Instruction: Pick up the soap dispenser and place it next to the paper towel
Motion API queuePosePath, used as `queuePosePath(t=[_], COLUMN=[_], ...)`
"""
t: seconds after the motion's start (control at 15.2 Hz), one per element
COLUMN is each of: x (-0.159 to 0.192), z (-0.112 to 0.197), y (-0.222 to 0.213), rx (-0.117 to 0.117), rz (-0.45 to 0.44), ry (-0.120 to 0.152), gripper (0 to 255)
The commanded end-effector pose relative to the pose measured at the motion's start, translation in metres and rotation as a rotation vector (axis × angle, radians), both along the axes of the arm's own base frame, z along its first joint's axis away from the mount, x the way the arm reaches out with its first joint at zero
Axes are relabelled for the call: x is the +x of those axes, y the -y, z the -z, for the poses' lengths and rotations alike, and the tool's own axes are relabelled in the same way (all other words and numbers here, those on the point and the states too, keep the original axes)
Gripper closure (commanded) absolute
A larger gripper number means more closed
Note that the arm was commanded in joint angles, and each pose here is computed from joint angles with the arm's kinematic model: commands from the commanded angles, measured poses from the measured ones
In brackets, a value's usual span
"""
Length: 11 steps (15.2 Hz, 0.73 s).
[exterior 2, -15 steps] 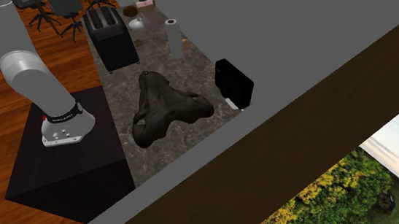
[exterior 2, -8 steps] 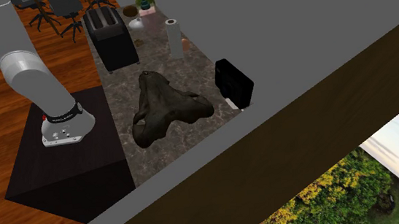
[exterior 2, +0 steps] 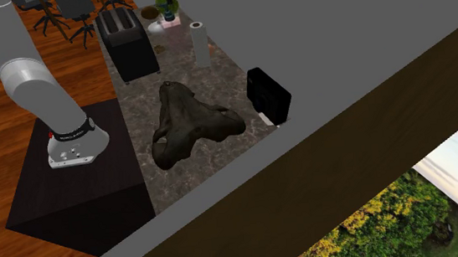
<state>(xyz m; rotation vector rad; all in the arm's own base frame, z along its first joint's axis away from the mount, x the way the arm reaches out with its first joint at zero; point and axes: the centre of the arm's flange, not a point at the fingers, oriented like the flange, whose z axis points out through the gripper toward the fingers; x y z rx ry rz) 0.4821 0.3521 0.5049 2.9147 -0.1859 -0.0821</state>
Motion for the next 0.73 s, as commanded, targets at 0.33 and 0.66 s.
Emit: queuePosePath(t=[0.33,0.66], x=[-0.001,-0.001], z=[0.038,0.064], y=[0.000,0.000], rx=[0.000,0.000], rz=[0.000,0.000], ry=[0.001,0.001], gripper=[255,255])
